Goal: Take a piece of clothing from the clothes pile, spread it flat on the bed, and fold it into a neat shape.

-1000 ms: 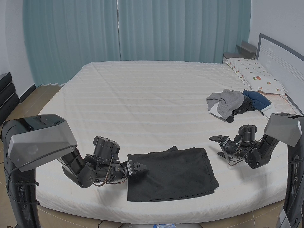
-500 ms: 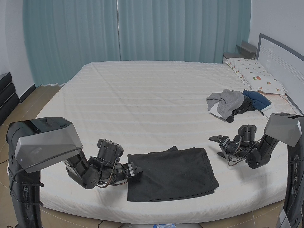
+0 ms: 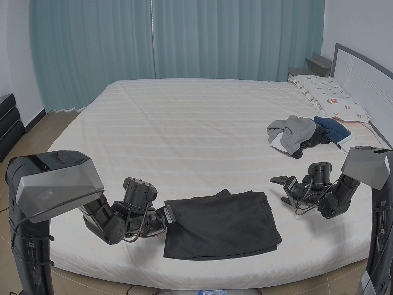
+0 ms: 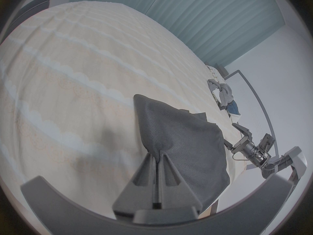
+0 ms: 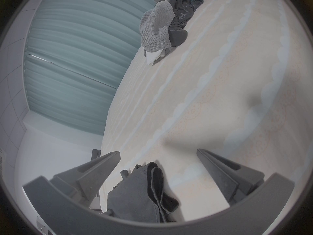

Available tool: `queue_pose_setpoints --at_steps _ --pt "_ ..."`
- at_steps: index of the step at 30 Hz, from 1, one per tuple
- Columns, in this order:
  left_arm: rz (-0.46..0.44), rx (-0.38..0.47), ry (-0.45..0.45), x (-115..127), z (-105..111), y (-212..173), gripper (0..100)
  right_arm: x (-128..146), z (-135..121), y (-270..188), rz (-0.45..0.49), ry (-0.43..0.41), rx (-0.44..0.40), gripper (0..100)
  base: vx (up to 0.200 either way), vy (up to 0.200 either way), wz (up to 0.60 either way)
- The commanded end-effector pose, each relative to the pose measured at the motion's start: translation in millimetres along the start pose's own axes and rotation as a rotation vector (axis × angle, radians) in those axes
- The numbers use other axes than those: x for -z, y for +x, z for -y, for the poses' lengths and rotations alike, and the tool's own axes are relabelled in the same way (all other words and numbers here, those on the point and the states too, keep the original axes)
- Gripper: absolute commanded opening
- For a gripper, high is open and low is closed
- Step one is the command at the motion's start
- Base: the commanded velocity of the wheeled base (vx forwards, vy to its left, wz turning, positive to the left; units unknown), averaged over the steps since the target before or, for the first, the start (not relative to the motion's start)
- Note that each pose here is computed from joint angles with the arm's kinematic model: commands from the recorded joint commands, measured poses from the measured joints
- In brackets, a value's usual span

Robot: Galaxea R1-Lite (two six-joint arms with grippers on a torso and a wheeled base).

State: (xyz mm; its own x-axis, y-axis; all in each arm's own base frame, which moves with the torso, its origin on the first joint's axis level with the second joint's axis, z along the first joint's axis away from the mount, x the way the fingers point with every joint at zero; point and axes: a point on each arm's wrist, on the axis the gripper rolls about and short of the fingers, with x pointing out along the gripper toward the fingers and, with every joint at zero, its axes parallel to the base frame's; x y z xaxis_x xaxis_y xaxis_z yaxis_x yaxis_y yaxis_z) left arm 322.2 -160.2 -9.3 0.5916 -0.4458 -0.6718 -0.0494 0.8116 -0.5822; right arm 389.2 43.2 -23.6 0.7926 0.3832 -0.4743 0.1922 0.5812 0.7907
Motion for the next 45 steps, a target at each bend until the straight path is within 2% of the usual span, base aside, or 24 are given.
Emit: queue_pose_setpoints --at_steps 1,8,20,45 --pt "0.007 0.005 -0.003 -1.9 1.4 -1.9 0 0.3 -0.2 0.1 -0.001 0.000 -0.001 100 0.000 0.000 0.00" --pt "0.022 0.013 -0.039 -6.4 1.7 -4.0 0 0.2 -0.2 0.1 0.000 0.000 0.000 100 0.000 0.000 0.00" --pt "0.049 0.013 -0.065 -16.1 -1.1 -12.6 0 0.3 -0.6 -0.8 0.000 0.001 0.000 100 0.000 0.200 0.00" --pt "0.033 -0.024 -0.077 -13.5 -1.2 -24.6 0 7.1 -3.4 -3.5 -0.011 -0.007 -0.009 100 0.000 0.200 0.00"
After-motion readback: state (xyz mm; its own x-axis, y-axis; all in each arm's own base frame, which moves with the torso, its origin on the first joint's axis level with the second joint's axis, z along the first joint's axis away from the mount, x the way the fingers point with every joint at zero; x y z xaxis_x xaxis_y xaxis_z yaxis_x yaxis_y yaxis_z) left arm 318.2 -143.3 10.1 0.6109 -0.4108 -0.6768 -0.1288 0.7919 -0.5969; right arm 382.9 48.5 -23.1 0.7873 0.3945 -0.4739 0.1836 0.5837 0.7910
